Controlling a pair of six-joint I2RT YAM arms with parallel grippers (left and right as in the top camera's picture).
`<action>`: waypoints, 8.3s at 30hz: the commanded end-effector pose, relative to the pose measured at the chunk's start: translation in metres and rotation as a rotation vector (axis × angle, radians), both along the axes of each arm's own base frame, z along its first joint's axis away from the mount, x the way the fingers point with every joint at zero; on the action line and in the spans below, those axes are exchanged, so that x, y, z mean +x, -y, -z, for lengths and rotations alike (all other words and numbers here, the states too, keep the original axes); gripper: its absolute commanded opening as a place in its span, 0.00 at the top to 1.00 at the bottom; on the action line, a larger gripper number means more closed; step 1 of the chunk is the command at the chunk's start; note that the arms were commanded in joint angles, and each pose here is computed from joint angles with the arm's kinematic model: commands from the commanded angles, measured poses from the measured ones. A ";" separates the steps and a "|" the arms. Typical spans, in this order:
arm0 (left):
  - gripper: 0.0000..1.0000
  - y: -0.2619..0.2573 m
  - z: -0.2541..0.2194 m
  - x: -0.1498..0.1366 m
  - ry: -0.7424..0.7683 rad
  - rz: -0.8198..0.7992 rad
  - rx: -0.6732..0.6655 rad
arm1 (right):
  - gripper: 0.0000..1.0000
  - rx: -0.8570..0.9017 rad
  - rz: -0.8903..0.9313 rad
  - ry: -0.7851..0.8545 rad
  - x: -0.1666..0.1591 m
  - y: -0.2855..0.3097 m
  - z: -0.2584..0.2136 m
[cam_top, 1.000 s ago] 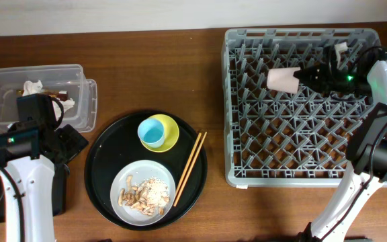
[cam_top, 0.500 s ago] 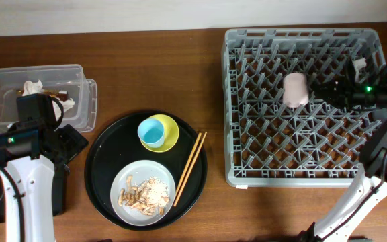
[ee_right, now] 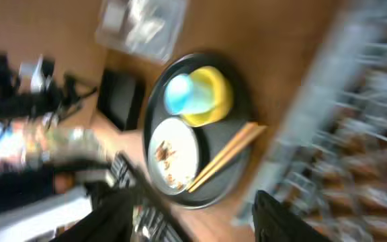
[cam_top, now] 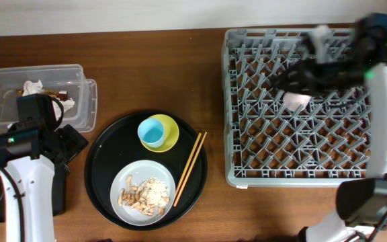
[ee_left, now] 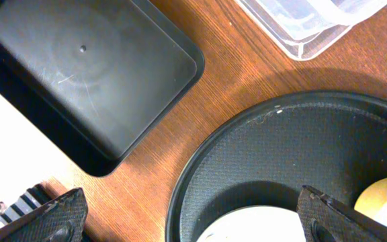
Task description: Sort waste into correct bins and load items into the dishwasher rack
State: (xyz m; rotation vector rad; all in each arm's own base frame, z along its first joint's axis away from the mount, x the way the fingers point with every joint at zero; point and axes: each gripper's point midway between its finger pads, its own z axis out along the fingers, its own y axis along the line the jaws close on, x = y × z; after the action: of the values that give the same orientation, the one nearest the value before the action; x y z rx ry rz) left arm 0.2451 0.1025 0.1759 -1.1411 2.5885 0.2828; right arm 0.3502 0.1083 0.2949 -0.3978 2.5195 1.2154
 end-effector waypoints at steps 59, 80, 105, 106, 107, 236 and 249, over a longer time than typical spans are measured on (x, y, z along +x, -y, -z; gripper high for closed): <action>0.01 -0.003 -0.002 0.000 0.005 -0.017 0.012 | 0.87 -0.721 -0.101 0.300 -0.025 -0.316 0.202; 0.01 -0.004 -0.002 0.000 0.005 -0.017 0.012 | 0.96 -0.036 0.349 -0.081 0.113 0.091 0.010; 0.01 -0.004 -0.002 0.000 0.005 -0.017 0.012 | 0.95 0.325 0.711 -0.323 0.193 0.190 0.175; 0.01 -0.003 -0.002 0.000 0.005 -0.017 0.012 | 0.91 0.321 0.729 -0.313 0.188 0.205 0.171; 0.01 -0.004 -0.002 0.000 0.005 -0.017 0.012 | 0.89 0.313 0.743 -0.293 0.183 0.220 0.166; 0.01 -0.004 -0.002 0.000 0.005 -0.017 0.012 | 0.20 -0.697 -0.108 0.007 -0.005 -0.289 0.176; 0.01 -0.004 -0.002 0.000 0.005 -0.017 0.012 | 0.50 -0.882 -0.042 0.062 -0.022 -0.318 0.264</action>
State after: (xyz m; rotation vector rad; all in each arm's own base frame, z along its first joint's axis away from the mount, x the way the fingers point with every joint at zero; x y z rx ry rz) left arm 0.2456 0.1026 0.1760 -1.1411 2.5861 0.2820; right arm 0.3209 0.4358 0.0376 -0.6922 2.8886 0.1195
